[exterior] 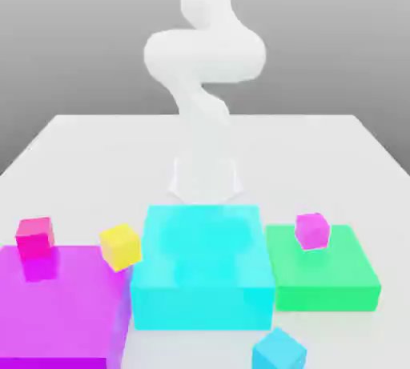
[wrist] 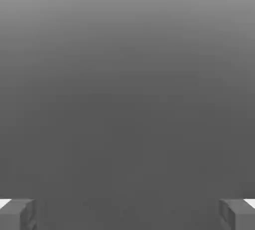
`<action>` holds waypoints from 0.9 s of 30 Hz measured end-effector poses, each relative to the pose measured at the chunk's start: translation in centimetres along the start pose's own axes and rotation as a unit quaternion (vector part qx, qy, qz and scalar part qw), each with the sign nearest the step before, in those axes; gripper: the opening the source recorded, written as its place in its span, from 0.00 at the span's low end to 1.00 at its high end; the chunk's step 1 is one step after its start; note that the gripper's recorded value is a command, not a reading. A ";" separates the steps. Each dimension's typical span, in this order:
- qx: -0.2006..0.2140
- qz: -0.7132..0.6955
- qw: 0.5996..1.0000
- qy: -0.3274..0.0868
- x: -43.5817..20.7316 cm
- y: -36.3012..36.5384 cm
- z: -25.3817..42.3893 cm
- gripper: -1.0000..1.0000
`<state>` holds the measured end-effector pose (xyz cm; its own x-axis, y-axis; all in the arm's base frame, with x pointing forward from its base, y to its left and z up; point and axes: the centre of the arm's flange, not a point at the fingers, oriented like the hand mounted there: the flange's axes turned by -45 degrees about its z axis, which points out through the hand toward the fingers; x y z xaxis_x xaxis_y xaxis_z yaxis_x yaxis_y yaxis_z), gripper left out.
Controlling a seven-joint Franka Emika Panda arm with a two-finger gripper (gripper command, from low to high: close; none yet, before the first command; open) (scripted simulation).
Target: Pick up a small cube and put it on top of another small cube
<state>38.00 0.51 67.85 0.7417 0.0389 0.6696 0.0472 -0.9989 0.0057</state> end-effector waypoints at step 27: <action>0.118 -0.296 0.889 -0.328 -21.6 -9.3 43.0 0.50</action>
<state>50.28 10.15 21.42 0.7668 0.6414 0.0239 0.6415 -0.7671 0.0063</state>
